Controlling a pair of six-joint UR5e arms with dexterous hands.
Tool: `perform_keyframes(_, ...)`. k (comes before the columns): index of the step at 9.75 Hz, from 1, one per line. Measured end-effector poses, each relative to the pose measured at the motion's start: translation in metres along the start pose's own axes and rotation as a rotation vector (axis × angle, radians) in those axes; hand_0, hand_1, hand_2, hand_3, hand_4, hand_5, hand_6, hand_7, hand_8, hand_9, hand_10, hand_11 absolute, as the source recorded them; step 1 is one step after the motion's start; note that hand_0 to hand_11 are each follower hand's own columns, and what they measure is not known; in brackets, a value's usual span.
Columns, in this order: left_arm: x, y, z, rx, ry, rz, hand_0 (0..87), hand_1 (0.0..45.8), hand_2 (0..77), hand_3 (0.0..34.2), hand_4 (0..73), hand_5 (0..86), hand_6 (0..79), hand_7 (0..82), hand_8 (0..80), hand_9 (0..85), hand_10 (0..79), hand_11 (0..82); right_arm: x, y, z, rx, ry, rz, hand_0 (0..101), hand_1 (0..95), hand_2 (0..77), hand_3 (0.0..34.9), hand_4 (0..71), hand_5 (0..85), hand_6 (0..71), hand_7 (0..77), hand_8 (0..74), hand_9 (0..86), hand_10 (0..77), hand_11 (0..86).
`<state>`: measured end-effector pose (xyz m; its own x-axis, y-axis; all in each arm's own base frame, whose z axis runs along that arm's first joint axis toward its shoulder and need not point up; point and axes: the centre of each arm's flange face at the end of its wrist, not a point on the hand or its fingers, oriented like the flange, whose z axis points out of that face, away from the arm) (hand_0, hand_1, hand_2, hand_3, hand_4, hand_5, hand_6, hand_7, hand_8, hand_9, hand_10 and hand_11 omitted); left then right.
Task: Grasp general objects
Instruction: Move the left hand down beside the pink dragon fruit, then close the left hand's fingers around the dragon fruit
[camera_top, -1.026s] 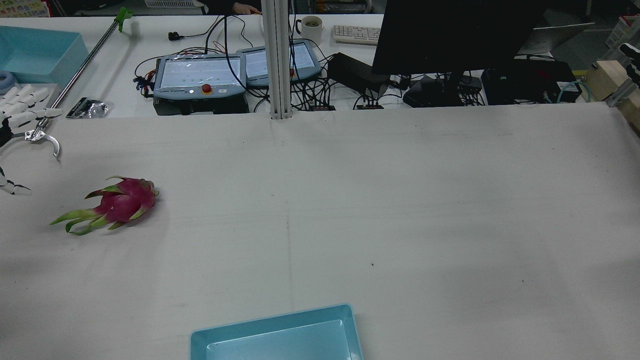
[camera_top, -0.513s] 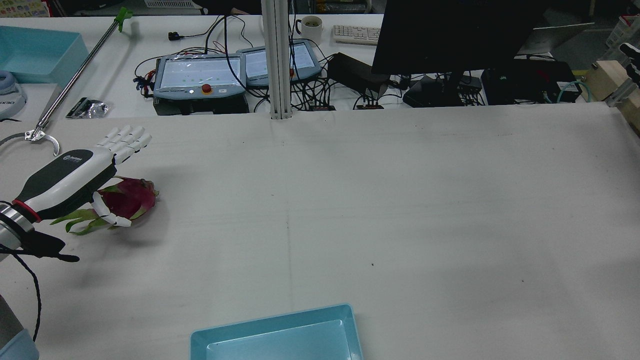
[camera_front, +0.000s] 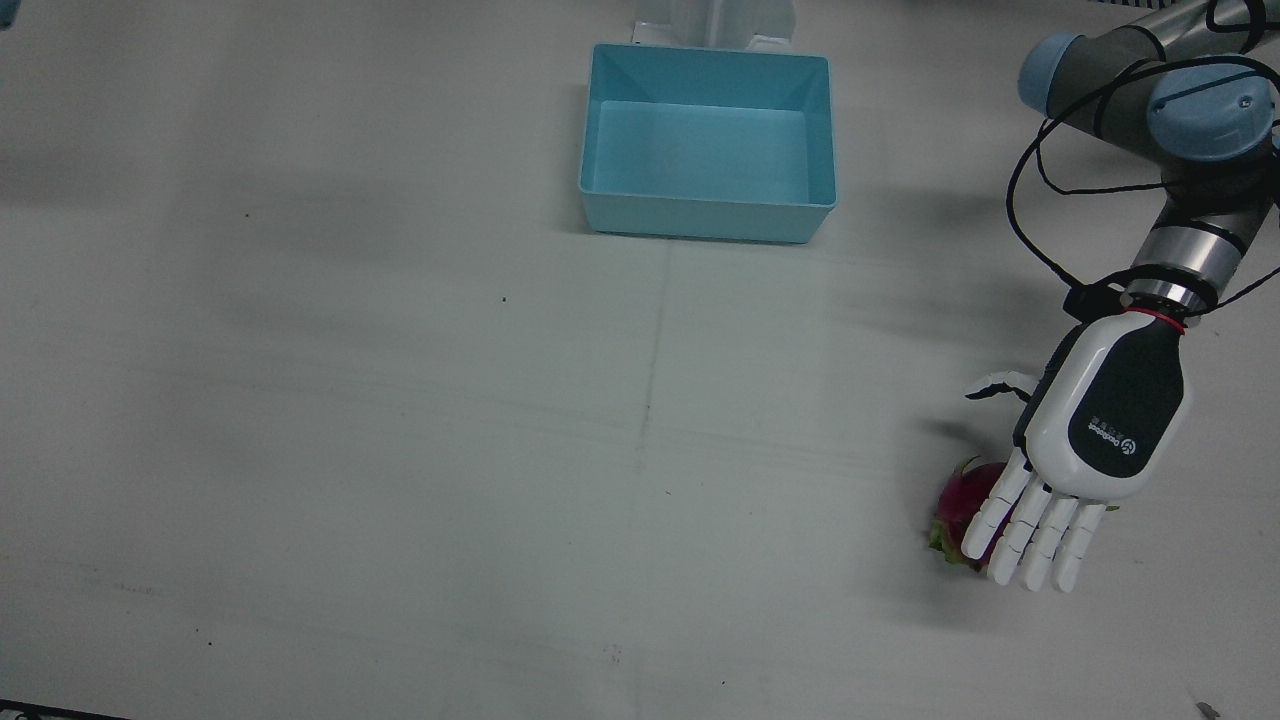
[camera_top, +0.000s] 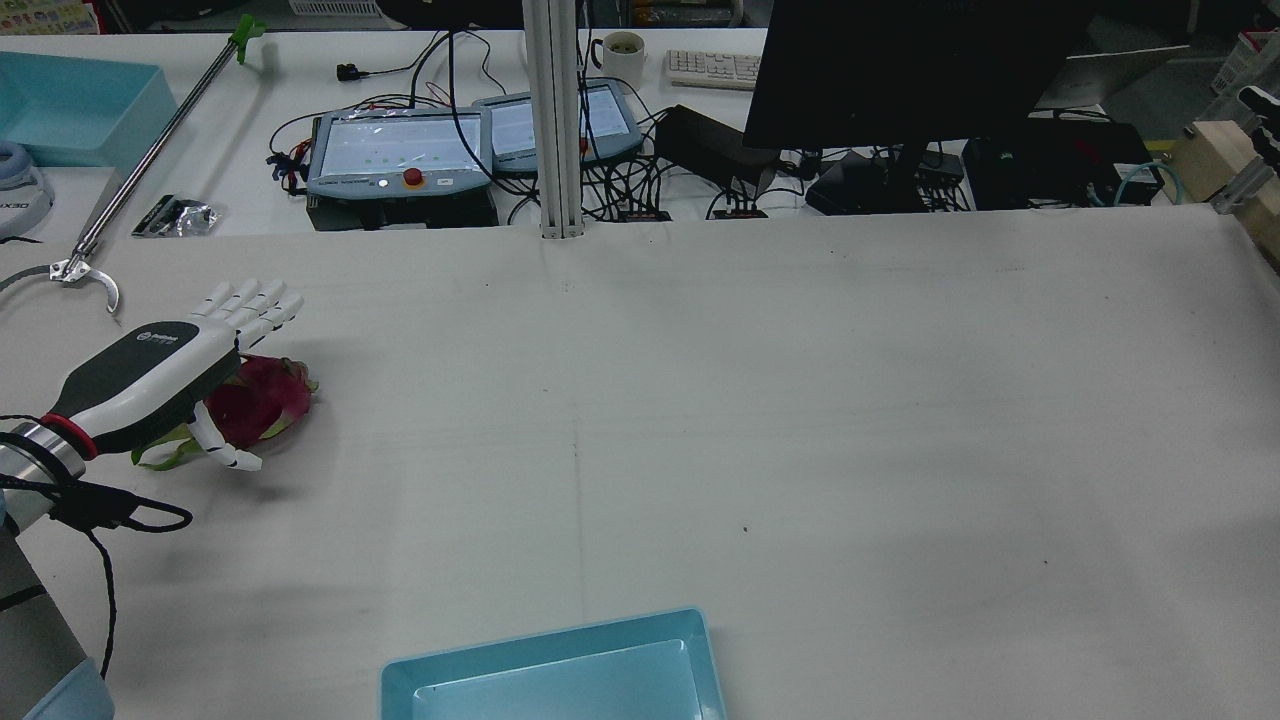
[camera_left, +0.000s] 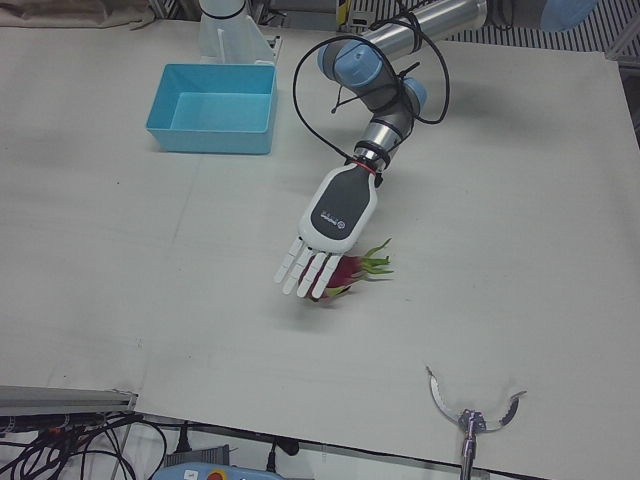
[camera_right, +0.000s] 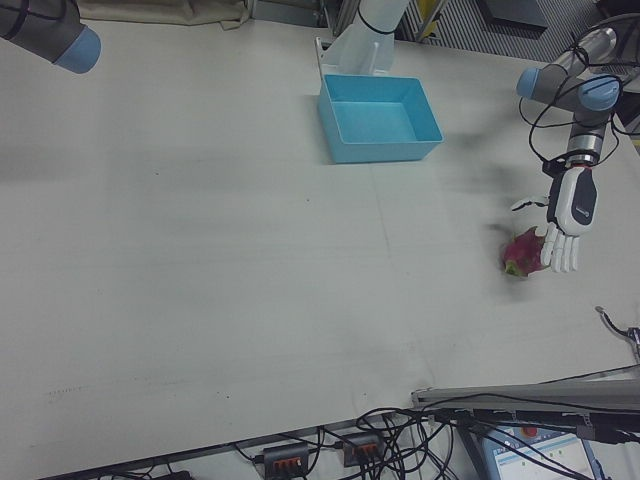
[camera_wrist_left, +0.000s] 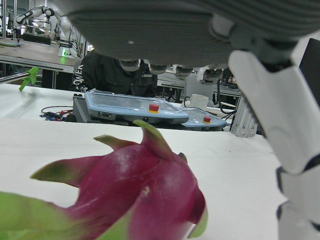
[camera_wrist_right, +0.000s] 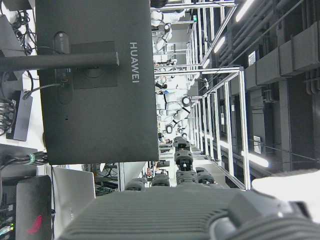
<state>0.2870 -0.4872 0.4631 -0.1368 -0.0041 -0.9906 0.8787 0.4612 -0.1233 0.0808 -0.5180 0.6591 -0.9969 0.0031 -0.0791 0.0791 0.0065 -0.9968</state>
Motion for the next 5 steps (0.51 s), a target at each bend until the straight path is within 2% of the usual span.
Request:
perform_keyframes(1, -0.003, -0.008, -0.002, 0.014, -0.027, 0.006, 54.2, 0.5, 24.5, 5.4, 0.0, 2.7, 0.5, 2.2, 1.6, 1.1, 0.5, 0.5, 0.000, 0.000, 0.000, 0.000, 0.000, 0.000, 0, 6.0, 1.6, 0.0, 0.0, 0.0, 0.0, 0.0, 0.0, 1.1, 0.0, 0.5)
perform_keyframes(2, -0.006, -0.023, -0.005, 0.038, -0.045, 0.011, 54.2, 0.5, 24.5, 5.4, 0.0, 2.7, 0.5, 2.2, 1.6, 1.1, 0.5, 0.5, 0.000, 0.000, 0.000, 0.000, 0.000, 0.000, 0, 6.5, 1.6, 0.0, 0.0, 0.0, 0.0, 0.0, 0.0, 1.1, 0.0, 0.5)
perform_keyframes(3, -0.008, -0.034, -0.007, 0.056, -0.060, 0.015, 52.2, 0.5, 27.3, 11.5, 0.0, 2.7, 0.5, 2.2, 1.6, 1.1, 0.5, 0.5, 0.000, 0.000, 0.000, 0.000, 0.000, 0.000, 0, 6.5, 1.6, 0.0, 0.0, 0.0, 0.0, 0.0, 0.0, 1.1, 0.0, 0.5)
perform_keyframes(4, -0.012, -0.039, -0.006, 0.066, -0.079, 0.021, 52.2, 0.5, 27.3, 11.5, 0.0, 2.7, 0.5, 2.2, 1.1, 1.1, 0.5, 0.5, 0.000, 0.000, 0.000, 0.000, 0.000, 0.000, 0, 6.5, 1.6, 0.0, 0.0, 0.0, 0.0, 0.0, 0.0, 1.1, 0.0, 1.1)
perform_keyframes(5, -0.017, -0.039, -0.004, 0.069, -0.097, 0.027, 52.1, 0.0, 25.1, 17.8, 0.0, 2.2, 0.5, 1.6, 1.1, 1.1, 0.5, 0.5, 0.000, 0.000, 0.000, 0.000, 0.000, 0.000, 0, 6.5, 1.6, 0.0, 0.0, 0.0, 0.0, 0.0, 0.0, 1.1, 0.0, 1.1)
